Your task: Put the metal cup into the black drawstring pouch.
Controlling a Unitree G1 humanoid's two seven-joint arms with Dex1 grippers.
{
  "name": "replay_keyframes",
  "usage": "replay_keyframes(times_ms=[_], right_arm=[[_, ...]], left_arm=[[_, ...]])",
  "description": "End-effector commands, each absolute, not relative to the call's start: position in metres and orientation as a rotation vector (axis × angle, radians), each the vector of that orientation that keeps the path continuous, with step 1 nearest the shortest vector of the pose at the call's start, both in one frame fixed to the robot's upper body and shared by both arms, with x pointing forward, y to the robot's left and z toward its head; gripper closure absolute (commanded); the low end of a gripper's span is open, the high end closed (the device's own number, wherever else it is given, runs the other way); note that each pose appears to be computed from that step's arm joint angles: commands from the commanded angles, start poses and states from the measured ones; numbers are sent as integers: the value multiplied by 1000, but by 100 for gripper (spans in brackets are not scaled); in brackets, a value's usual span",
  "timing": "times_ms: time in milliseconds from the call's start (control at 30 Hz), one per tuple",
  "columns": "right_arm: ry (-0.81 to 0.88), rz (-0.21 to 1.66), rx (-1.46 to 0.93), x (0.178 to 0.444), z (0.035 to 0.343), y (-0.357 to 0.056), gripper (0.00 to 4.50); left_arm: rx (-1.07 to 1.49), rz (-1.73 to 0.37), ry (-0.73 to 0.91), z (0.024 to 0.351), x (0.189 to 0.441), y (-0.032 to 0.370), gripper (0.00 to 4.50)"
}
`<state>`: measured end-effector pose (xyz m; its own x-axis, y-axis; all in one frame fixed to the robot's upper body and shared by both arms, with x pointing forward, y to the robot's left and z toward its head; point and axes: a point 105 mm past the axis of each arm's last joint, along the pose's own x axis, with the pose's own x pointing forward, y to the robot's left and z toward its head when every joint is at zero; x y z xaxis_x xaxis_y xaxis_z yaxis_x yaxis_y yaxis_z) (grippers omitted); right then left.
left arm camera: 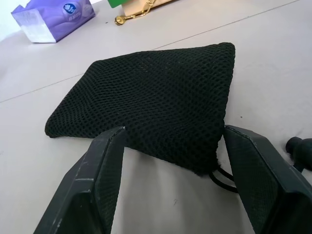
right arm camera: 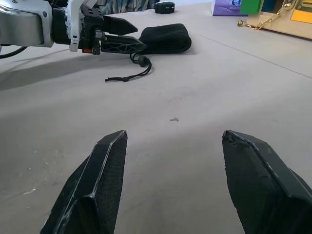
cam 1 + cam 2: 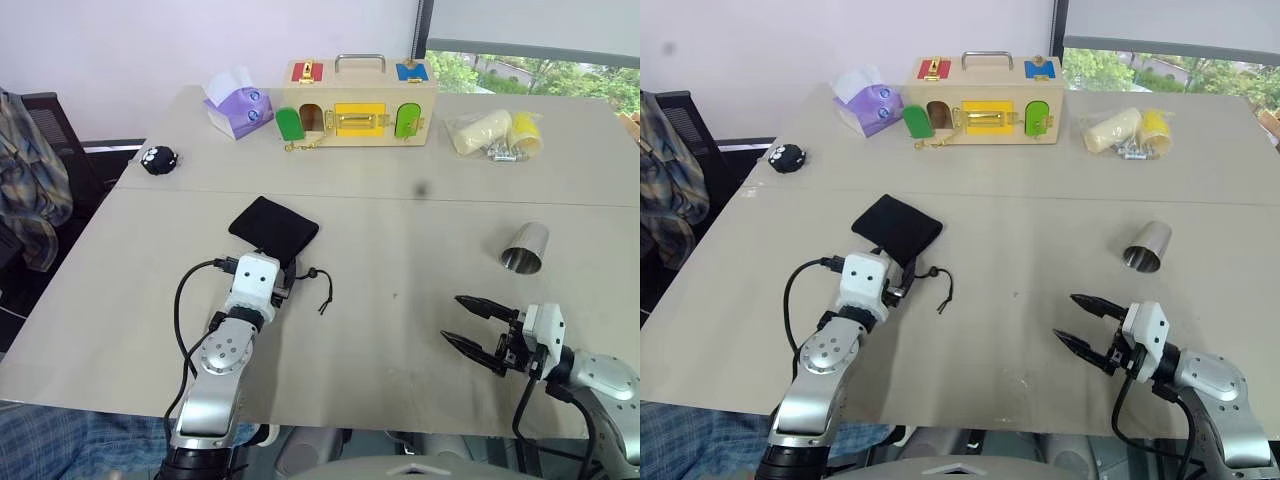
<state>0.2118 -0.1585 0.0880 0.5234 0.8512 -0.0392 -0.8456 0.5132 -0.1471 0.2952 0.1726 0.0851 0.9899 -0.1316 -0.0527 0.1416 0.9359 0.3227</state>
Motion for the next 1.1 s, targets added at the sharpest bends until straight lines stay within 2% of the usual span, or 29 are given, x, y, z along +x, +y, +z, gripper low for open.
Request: replay_keyframes(times_ms=[33, 133, 167, 200, 233, 333, 400, 867, 967, 1100], right_arm=[[-81, 1038, -177, 209, 96, -155, 139], [-83, 1035, -175, 207, 94, -156, 139], [-85, 1034, -174, 207, 94, -156, 135], [-91, 1035, -173, 207, 95, -155, 135], [-100, 1033, -173, 207, 95, -155, 135], [-135, 1031, -169, 208, 99, -153, 135], [-145, 1029, -166, 209, 100, -152, 135], [-192, 961, -108, 213, 109, -157, 135], [-190, 854, -117, 223, 107, -168, 135], [-147, 611, -145, 241, 95, -195, 135]], left_arm=[[353, -139, 3, 92, 295, 171, 124], [352, -121, 5, 91, 296, 174, 124], [352, -111, 9, 90, 297, 175, 175], [355, -113, 9, 90, 297, 174, 199], [360, -118, 9, 90, 297, 173, 242], [374, -130, 13, 88, 297, 171, 382], [374, -130, 16, 87, 297, 171, 445], [370, -147, 16, 87, 299, 167, 445], [366, -155, 1, 91, 300, 166, 445], [315, -161, -19, 98, 304, 170, 445]])
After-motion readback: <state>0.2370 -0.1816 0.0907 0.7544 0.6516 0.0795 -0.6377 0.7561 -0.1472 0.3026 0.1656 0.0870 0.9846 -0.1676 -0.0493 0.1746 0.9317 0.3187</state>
